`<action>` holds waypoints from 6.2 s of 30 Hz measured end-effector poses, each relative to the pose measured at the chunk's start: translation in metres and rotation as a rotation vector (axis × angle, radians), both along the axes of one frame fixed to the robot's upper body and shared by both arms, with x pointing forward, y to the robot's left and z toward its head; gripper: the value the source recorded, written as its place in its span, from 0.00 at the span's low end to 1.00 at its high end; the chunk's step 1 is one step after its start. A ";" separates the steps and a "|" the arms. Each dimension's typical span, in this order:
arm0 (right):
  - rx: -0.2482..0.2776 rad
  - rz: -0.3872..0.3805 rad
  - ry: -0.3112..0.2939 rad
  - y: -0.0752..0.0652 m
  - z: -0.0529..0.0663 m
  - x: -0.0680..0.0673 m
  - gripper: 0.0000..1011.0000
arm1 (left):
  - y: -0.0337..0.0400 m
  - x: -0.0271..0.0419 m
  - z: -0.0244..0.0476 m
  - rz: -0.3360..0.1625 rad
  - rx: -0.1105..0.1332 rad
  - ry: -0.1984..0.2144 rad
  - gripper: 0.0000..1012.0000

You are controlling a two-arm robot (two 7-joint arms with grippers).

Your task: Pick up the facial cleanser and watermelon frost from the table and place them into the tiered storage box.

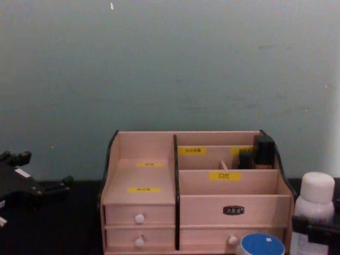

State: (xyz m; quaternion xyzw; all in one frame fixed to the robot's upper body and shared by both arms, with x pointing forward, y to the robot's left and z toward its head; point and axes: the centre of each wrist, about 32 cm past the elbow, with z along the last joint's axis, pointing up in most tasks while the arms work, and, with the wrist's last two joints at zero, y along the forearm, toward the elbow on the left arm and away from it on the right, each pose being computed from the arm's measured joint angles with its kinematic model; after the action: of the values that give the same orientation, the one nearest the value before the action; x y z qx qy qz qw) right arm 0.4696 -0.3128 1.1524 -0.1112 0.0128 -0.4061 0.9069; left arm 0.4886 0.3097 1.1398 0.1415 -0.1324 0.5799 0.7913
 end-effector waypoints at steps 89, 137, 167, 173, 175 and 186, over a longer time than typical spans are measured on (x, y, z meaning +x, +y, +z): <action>0.115 0.074 -0.116 0.059 0.088 0.126 0.58 | 0.0000 0.0000 0.0000 0.000 0.000 0.000 0.99; 0.111 0.090 -0.088 0.079 0.067 0.156 0.58 | 0.0000 0.0000 0.0000 0.000 0.000 0.000 0.99; 0.083 0.083 -0.035 0.085 0.045 0.160 0.58 | 0.0000 0.0000 0.0000 0.000 0.000 0.000 0.99; 0.072 0.084 -0.037 0.085 0.045 0.160 0.58 | 0.0000 0.0000 0.0000 0.000 0.000 0.000 0.99; 0.073 0.084 -0.037 0.085 0.045 0.160 0.58 | 0.0000 0.0000 0.0000 0.000 0.000 0.000 0.99; 0.077 0.083 -0.036 0.085 0.046 0.160 0.70 | 0.0000 0.0000 0.0000 0.000 0.000 0.000 0.99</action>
State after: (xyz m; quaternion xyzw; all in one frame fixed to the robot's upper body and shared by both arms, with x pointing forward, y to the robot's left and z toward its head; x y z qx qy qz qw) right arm 0.6300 -0.2278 1.1982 -0.0695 0.0073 -0.3694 0.9266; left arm 0.4886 0.3097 1.1398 0.1415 -0.1324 0.5799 0.7913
